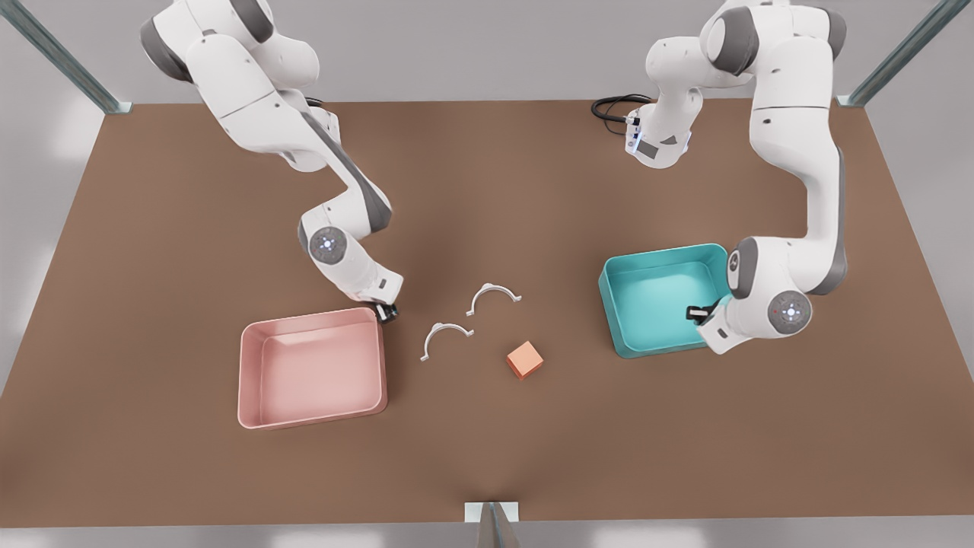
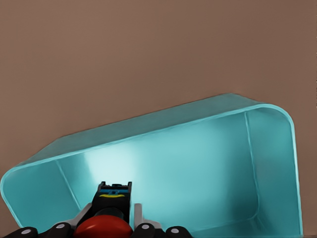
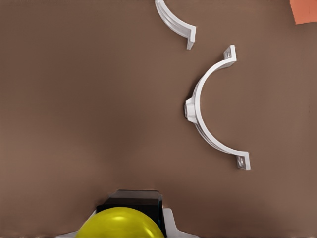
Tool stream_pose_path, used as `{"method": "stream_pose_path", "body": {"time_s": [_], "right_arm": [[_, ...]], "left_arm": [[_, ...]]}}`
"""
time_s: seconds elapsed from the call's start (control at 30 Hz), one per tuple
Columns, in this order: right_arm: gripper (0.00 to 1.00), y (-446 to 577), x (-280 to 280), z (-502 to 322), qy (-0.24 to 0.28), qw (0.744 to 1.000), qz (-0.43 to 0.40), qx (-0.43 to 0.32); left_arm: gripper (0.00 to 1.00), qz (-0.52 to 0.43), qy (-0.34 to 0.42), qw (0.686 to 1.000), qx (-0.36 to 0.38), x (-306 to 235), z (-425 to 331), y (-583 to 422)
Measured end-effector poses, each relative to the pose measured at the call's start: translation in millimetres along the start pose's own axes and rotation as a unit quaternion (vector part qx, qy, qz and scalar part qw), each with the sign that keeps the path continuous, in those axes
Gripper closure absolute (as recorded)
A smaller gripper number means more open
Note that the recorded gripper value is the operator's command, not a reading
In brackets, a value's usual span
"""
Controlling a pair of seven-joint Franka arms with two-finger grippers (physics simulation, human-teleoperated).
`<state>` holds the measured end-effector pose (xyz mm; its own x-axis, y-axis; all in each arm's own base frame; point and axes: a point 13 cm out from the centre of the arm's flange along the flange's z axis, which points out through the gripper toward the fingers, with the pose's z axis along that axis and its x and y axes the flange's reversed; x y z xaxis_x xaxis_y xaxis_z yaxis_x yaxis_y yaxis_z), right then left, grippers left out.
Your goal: Place the red button in the blue storage box with the left arm, and place the yellow button in the pink storage box with the right arm
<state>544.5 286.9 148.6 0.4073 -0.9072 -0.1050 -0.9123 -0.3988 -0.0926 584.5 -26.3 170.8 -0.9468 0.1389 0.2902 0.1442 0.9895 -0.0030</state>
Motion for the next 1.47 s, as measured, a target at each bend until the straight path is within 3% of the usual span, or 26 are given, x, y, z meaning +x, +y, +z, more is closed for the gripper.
{"method": "stream_pose_path", "body": {"time_s": [0.17, 0.2, 0.33, 0.47, 0.5, 0.53, 0.67, 0.77, 0.9, 0.97, 1.03, 1.1, 1.23, 1.47], "right_arm": [[0.62, -36, 17, -90, 0.014, 0.998, 0.040, 0.035], [0.62, -37, 32, -96, 0.013, 0.998, 0.060, 0.033], [0.61, -21, 95, -76, 0.006, 0.989, 0.146, -0.001], [0.56, -3, 142, -35, -0.003, 0.974, 0.225, -0.034], [0.33, -3, 148, -29, -0.003, 0.970, 0.239, -0.037], [0.00, -3, 151, -25, -0.001, 0.967, 0.251, -0.039], [0.00, -14, 163, -30, 0.013, 0.957, 0.290, -0.026], [0.00, -38, 172, -50, 0.015, 0.947, 0.320, 0.001], [0.00, -153, 164, -246, 0.026, 0.929, 0.339, 0.143], [0.00, -145, 137, -318, 0.042, 0.914, 0.373, 0.152], [0.00, -106, 120, -338, 0.075, 0.894, 0.424, 0.126], [0.00, -64, 156, -325, 0.099, 0.852, 0.506, 0.088], [0.00, -37, 189, -302, 0.101, 0.784, 0.612, 0.037], [0.00, -20, 205, -293, 0.096, 0.700, 0.708, 0.012]], "left_arm": [[0.50, 0.048, 0.019, 0.999, 0.005, 34, 43, -9], [0.00, 0.056, 0.016, 0.998, 0.006, 39, 50, -10], [0.00, 0.084, -0.013, 0.996, 0.012, 35, 52, -17], [0.00, 0.110, -0.077, 0.991, 0.004, 26, -30, -27], [0.00, 0.113, -0.101, 0.988, -0.001, 14, -70, -29], [0.00, 0.114, -0.123, 0.986, -0.005, 5, -111, -31], [0.00, 0.094, -0.202, 0.975, -0.017, 4, -272, -26], [0.00, 0.075, -0.205, 0.976, -0.024, 24, -313, -25], [0.00, 0.049, -0.203, 0.977, -0.034, 61, -344, -20], [0.00, 0.041, -0.196, 0.979, -0.038, 69, -346, -22], [0.00, 0.037, -0.186, 0.981, -0.039, 70, -341, -28], [0.00, 0.032, -0.178, 0.983, -0.040, 70, -337, -32], [0.00, 0.017, -0.168, 0.985, -0.039, 71, -331, -31], [0.00, -0.003, -0.160, 0.987, -0.035, 71, -326, -30]]}}
